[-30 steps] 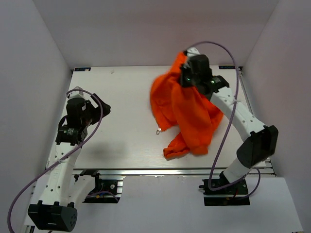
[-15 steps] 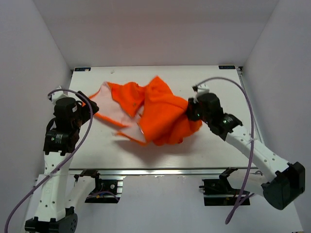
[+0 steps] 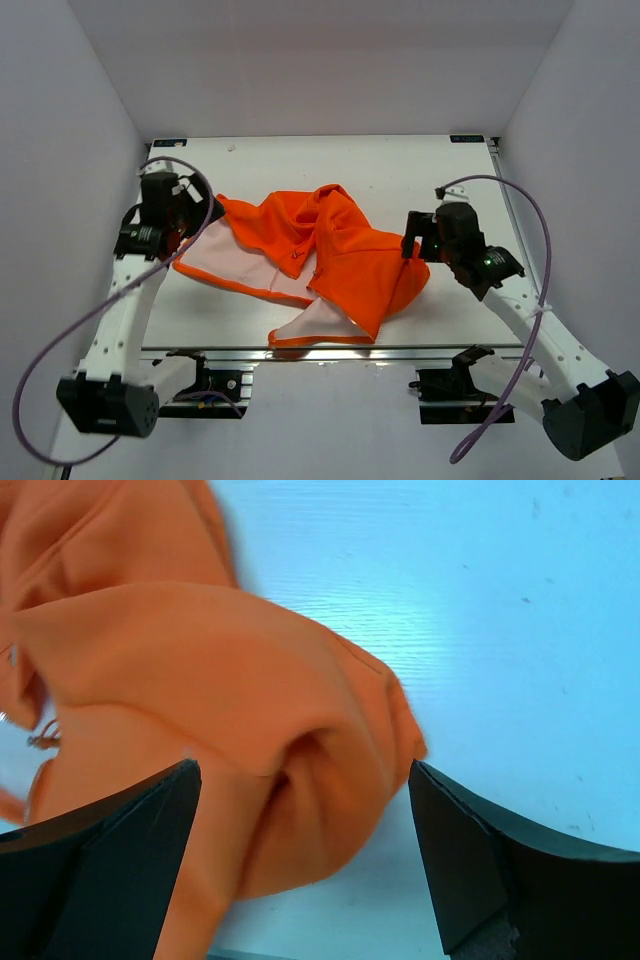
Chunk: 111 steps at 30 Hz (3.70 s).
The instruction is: Zip up the jacket
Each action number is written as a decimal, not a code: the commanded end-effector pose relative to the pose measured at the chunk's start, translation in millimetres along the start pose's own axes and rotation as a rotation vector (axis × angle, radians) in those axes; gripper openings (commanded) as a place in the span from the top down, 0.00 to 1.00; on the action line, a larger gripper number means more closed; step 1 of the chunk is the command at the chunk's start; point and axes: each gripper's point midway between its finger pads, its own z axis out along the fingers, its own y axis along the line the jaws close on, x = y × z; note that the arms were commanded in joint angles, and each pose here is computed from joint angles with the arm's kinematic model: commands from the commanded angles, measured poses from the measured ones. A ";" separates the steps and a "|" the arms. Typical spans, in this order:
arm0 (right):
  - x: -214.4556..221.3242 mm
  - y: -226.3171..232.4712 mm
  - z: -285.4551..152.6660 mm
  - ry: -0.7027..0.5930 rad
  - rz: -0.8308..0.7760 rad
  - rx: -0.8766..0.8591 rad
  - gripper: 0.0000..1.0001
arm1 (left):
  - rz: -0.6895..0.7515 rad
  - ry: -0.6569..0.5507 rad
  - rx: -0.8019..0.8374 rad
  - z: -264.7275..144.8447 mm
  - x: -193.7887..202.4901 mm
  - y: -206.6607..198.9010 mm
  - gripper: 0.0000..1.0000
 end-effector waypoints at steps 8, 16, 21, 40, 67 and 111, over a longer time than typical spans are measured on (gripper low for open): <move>-2.4 90.3 -19.0 -0.030 -0.335 -0.086 0.11 | 0.335 0.249 0.158 39.2 90.1 -61.9 0.02; -16.9 165.7 12.6 -0.102 -0.164 -0.179 0.11 | 0.507 0.325 0.229 71.4 156.3 -104.2 0.02; -21.8 190.9 51.1 -0.110 -0.144 -0.136 0.12 | 0.559 0.384 0.217 97.7 186.4 -116.1 0.03; -1.4 167.5 130.2 -0.049 -0.125 0.005 0.69 | 0.556 0.412 0.301 158.4 224.3 -150.6 0.38; 1.3 7.0 41.5 -0.128 0.002 -0.179 1.00 | 0.251 -0.177 0.013 42.0 56.8 -82.4 1.00; -265.4 93.3 -33.7 -0.545 0.089 -0.400 1.00 | -0.078 -0.553 0.325 -1.2 -135.4 -272.0 1.00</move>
